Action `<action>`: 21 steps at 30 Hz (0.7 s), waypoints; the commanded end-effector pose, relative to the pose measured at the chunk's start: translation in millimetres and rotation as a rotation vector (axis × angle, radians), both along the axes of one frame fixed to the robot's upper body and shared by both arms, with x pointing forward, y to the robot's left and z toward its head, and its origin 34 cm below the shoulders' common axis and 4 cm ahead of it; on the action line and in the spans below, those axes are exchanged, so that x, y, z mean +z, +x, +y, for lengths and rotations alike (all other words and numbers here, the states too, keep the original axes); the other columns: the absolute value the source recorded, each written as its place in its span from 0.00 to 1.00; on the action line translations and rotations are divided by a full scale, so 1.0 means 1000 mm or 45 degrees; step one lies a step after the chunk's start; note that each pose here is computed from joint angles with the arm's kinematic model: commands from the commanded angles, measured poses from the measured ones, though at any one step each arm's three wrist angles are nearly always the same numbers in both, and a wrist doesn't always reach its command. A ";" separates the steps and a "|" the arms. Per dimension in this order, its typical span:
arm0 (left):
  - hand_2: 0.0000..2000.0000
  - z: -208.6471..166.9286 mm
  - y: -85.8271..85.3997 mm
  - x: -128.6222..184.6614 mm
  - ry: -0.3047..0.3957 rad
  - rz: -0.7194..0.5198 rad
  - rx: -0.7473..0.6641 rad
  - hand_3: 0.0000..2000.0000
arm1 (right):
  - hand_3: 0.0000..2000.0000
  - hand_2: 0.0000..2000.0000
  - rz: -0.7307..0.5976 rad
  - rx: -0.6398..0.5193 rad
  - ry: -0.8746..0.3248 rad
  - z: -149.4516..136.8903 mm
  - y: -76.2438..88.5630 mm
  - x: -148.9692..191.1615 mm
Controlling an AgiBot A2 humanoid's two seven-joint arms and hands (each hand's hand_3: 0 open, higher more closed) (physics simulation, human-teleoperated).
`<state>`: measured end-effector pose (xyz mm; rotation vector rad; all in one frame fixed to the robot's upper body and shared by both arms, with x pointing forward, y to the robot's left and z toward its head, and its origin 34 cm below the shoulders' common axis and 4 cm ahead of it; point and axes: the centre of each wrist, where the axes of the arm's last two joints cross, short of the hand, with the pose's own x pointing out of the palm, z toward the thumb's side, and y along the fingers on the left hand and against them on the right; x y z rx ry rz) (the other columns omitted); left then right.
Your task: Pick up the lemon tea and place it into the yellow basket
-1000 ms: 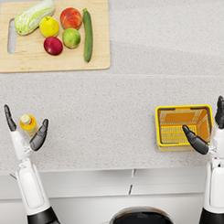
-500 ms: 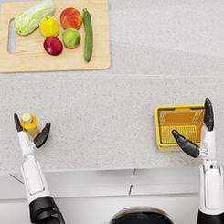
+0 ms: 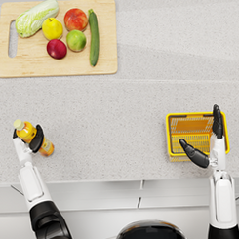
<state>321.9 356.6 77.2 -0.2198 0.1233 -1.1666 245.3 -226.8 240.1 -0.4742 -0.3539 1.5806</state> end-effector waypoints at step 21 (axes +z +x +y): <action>1.00 -0.240 -0.037 0.185 0.398 -0.992 -1.145 1.00 | 0.00 0.00 0.114 0.434 -0.234 0.146 0.035 -0.024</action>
